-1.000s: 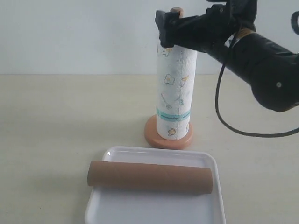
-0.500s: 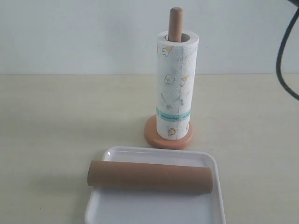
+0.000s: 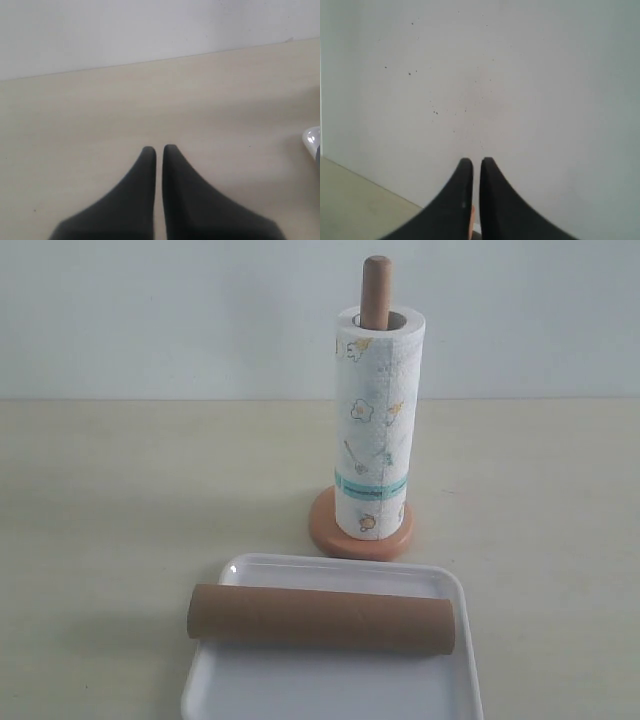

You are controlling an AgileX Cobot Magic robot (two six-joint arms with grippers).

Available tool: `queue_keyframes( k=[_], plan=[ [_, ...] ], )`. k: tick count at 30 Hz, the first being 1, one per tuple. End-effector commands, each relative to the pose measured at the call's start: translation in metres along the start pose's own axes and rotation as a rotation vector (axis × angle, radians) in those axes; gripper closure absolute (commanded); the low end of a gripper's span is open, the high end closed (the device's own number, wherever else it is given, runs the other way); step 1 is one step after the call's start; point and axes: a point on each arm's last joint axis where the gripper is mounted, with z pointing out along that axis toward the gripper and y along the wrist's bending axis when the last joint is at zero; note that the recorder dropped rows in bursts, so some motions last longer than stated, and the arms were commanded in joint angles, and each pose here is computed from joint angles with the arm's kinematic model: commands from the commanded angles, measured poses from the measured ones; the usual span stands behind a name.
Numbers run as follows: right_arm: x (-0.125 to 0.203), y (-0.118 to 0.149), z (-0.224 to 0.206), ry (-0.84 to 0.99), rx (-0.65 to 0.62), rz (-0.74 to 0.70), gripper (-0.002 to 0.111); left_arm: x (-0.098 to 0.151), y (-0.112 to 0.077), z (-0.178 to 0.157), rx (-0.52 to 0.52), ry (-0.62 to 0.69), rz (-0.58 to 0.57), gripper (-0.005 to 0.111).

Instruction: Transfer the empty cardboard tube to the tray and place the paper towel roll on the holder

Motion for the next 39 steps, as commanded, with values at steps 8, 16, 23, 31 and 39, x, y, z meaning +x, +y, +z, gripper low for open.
queue_keyframes(
  k=[8, 16, 23, 31, 39],
  plan=[
    [0.024, 0.004, -0.019, 0.347, -0.078, -0.118, 0.104, 0.000, 0.000, 0.000, 0.000, -0.007, -0.014, 0.103],
    [0.033, 0.005, -0.022, 0.454, -0.070, 0.011, 0.104, 0.000, 0.000, 0.000, 0.000, -0.007, -0.014, 0.103],
    [0.033, 0.005, -0.022, 0.454, -0.070, 0.013, 0.104, 0.000, 0.000, 0.000, 0.000, -0.007, -0.014, 0.103],
    [0.027, 0.005, -0.029, 0.429, -0.071, 0.013, 0.104, 0.000, 0.000, 0.000, 0.000, -0.007, -0.014, 0.103],
    [0.014, 0.002, -0.057, 0.328, -0.050, -0.009, 0.104, 0.000, 0.000, 0.000, 0.000, -0.007, -0.014, 0.103]
  ],
)
